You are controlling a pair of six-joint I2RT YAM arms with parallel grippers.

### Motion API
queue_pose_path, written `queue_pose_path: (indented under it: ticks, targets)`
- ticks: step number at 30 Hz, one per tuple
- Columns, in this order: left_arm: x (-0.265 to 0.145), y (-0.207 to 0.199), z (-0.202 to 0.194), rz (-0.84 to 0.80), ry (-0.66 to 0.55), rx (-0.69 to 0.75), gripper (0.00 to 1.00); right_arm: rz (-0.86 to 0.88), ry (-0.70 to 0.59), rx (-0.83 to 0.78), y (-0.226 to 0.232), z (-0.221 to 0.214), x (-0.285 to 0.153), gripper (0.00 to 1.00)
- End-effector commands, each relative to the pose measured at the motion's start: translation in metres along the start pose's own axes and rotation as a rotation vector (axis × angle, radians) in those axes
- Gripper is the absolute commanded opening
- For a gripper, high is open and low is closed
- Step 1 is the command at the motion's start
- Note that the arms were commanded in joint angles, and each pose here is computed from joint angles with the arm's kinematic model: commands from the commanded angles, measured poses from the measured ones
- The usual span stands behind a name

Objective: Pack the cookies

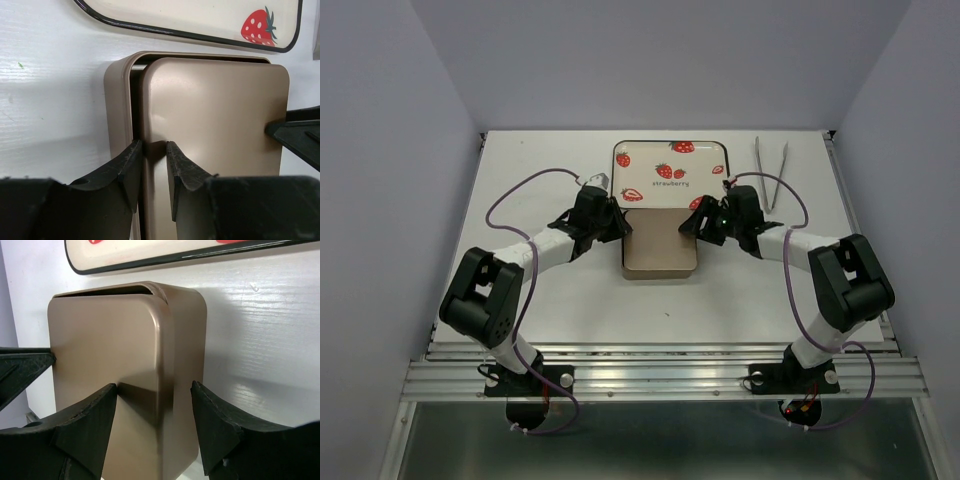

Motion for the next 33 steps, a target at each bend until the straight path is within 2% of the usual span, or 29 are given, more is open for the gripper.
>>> queue_pose_path:
  ticks: [1, 9, 12, 23, 33]
  targets:
    - [-0.008, -0.015, 0.013, -0.021, -0.053, 0.013, 0.37, 0.026, 0.012, -0.057, 0.013, 0.01, -0.008, 0.66]
    - [-0.014, -0.02, 0.018, -0.039, -0.075, 0.015, 0.37, -0.025, 0.053, -0.095, 0.009, 0.008, -0.005, 0.68]
    - [-0.013, -0.02, 0.019, -0.037, -0.075, 0.018, 0.37, -0.029, 0.044, -0.108, 0.01, 0.013, -0.001, 0.63]
    - [-0.014, -0.023, 0.023, -0.023, -0.092, 0.028, 0.37, -0.068, 0.002, -0.156, 0.013, 0.028, 0.004, 0.61]
    - [-0.014, -0.023, 0.026, -0.004, -0.106, 0.024, 0.37, -0.096, -0.034, -0.195, 0.018, 0.041, 0.009, 0.55]
Point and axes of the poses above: each gripper's point midway between its finger pads, its own x axis out along the fingers, its own y axis along the line the jaws close on, z = x × y, the point moved 9 cm from there along -x, back along the fingers, and after that the axes turned 13 degrees about -x, right-handed, at the moved point
